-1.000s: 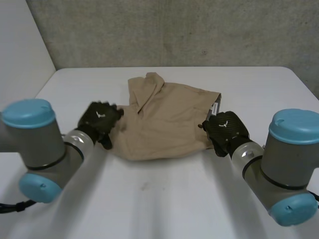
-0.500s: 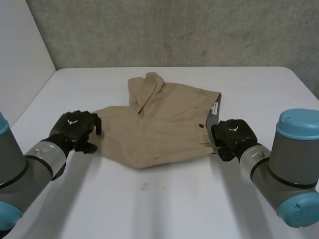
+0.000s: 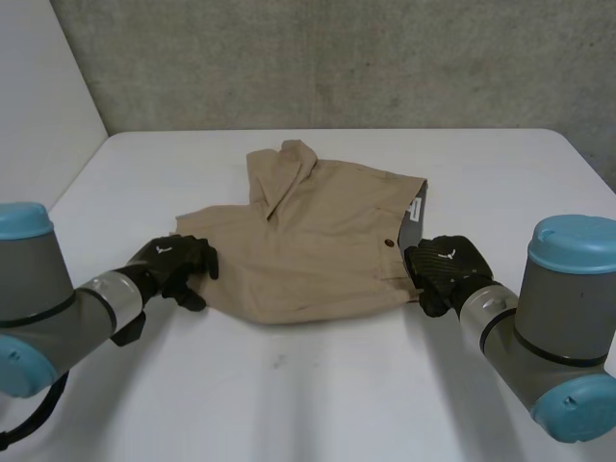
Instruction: Fold the shorts.
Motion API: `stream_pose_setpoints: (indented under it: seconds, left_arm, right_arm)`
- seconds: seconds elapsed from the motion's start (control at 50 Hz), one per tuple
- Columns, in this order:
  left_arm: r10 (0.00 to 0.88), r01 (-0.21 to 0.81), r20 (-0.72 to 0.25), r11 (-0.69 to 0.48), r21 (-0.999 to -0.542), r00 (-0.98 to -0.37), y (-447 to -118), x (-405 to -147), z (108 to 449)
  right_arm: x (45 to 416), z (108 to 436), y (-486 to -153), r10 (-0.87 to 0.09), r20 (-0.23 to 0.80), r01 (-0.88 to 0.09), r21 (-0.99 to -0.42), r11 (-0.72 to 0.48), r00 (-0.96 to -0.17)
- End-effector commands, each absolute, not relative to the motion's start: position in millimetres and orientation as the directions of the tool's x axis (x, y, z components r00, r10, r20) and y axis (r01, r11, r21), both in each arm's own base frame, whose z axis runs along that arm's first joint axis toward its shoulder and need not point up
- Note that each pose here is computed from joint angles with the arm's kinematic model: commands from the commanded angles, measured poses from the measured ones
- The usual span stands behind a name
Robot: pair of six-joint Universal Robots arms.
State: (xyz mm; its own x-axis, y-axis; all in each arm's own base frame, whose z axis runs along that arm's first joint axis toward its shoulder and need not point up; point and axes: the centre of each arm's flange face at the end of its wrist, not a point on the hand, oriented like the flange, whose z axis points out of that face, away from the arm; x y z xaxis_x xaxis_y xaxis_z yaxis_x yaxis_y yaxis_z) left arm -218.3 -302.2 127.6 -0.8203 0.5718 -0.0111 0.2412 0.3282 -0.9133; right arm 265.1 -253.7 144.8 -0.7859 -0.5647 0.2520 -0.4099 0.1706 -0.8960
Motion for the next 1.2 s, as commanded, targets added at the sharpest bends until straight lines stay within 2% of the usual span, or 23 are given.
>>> stream_pose_setpoints:
  seconds: [0.02, 0.14, 0.54, 0.86, 0.92, 0.98, 1.0, 1.2]
  left_arm:
    - [0.560, 0.257, -0.042, 0.312, -0.915, -0.827, -316.1, -228.0, 121.0]
    - [0.574, 0.274, -0.058, 0.298, -0.914, -0.817, -322.8, -236.5, 117.5]
    - [0.602, 0.348, -0.126, 0.268, -0.898, -0.789, -324.9, -238.4, 108.4]
    - [0.594, 0.351, -0.143, 0.251, -0.902, -0.792, -330.0, -236.3, 113.0]
    - [0.585, 0.352, -0.154, 0.240, -0.905, -0.796, -328.7, -237.0, 119.6]
    - [0.567, 0.339, -0.168, 0.211, -0.917, -0.806, -326.2, -233.9, 141.1]
    - [0.567, 0.336, -0.172, 0.198, -0.921, -0.806, -318.0, -233.2, 156.2]
    - [0.582, 0.342, -0.190, 0.162, -0.926, -0.790, -254.0, -225.1, 215.5]
  right_arm:
    - [264.7, 144.6, -254.9, -0.564, 0.253, -0.410, -0.896, 0.170, -0.786]
    - [264.3, 144.9, -255.7, -0.561, 0.254, -0.410, -0.896, 0.170, -0.788]
    - [264.1, 139.6, -259.0, -0.558, 0.256, -0.416, -0.891, 0.179, -0.789]
    - [264.0, 140.1, -258.8, -0.558, 0.256, -0.416, -0.891, 0.179, -0.789]
    - [263.9, 141.6, -258.9, -0.556, 0.257, -0.415, -0.893, 0.176, -0.790]
    - [263.7, 142.8, -258.5, -0.556, 0.261, -0.417, -0.892, 0.173, -0.789]
    - [263.7, 143.8, -258.5, -0.556, 0.264, -0.418, -0.893, 0.169, -0.788]
    - [264.9, 156.8, -250.8, -0.573, 0.356, -0.489, -0.868, 0.091, -0.738]
